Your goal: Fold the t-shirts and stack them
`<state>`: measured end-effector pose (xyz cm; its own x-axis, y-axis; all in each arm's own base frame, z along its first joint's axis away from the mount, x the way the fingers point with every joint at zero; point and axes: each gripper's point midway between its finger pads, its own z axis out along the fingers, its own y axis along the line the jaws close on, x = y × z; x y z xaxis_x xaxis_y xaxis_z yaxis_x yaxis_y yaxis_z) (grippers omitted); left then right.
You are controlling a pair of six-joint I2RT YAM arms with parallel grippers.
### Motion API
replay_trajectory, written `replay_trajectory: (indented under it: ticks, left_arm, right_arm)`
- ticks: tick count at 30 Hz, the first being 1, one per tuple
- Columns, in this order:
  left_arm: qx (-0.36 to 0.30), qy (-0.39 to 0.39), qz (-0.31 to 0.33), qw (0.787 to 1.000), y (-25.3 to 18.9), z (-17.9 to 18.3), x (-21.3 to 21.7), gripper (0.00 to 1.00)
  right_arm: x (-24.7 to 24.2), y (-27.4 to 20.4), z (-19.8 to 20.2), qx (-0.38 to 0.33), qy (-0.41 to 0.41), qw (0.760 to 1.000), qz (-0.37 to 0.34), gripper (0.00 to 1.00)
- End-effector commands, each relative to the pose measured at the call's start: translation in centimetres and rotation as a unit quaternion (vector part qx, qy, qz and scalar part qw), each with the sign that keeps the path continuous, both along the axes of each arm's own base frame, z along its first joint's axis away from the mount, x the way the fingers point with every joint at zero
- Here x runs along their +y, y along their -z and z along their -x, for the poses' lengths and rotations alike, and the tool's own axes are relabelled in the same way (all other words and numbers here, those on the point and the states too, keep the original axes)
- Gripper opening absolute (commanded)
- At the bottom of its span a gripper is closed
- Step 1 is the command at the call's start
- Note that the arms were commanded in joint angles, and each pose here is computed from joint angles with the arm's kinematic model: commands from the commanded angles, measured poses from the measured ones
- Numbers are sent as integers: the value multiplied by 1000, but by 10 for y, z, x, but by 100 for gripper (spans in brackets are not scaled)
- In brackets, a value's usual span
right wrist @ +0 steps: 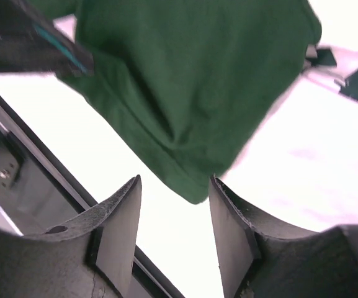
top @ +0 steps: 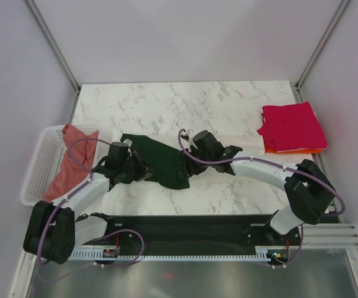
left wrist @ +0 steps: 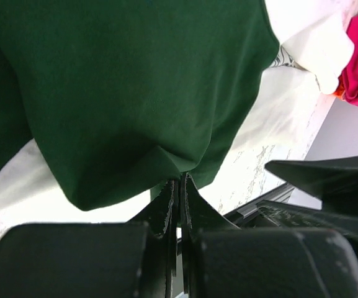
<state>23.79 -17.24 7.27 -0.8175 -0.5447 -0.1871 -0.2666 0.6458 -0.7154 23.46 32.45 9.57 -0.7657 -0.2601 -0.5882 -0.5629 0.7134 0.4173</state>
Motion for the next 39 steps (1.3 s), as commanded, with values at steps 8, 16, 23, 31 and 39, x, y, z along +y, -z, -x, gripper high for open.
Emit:
replay_trajectory:
  ticks: [8, 16, 23, 31, 39]
  left_arm:
    - [6, -39, 5, 999, -8, -26, 3, 2]
    - [20, -77, 5, 997, -6, -31, 18, 3]
    - [42, -78, 8, 996, 1, -31, 19, 2]
    - [68, -74, 11, 995, 9, -29, 22, 2]
    - [81, -72, 20, 994, 10, -28, 25, 2]
  right_arm:
    - [-30, 31, 13, 13, 10, 998, 63, 54]
    - [-21, 36, 31, -10, -8, 996, 86, 66]
    - [-2, 17, 28, -101, -64, 989, 90, 55]
    - [36, 8, 21, -203, -98, 967, 121, 61]
    - [52, 9, 17, -288, -141, 933, 163, 58]
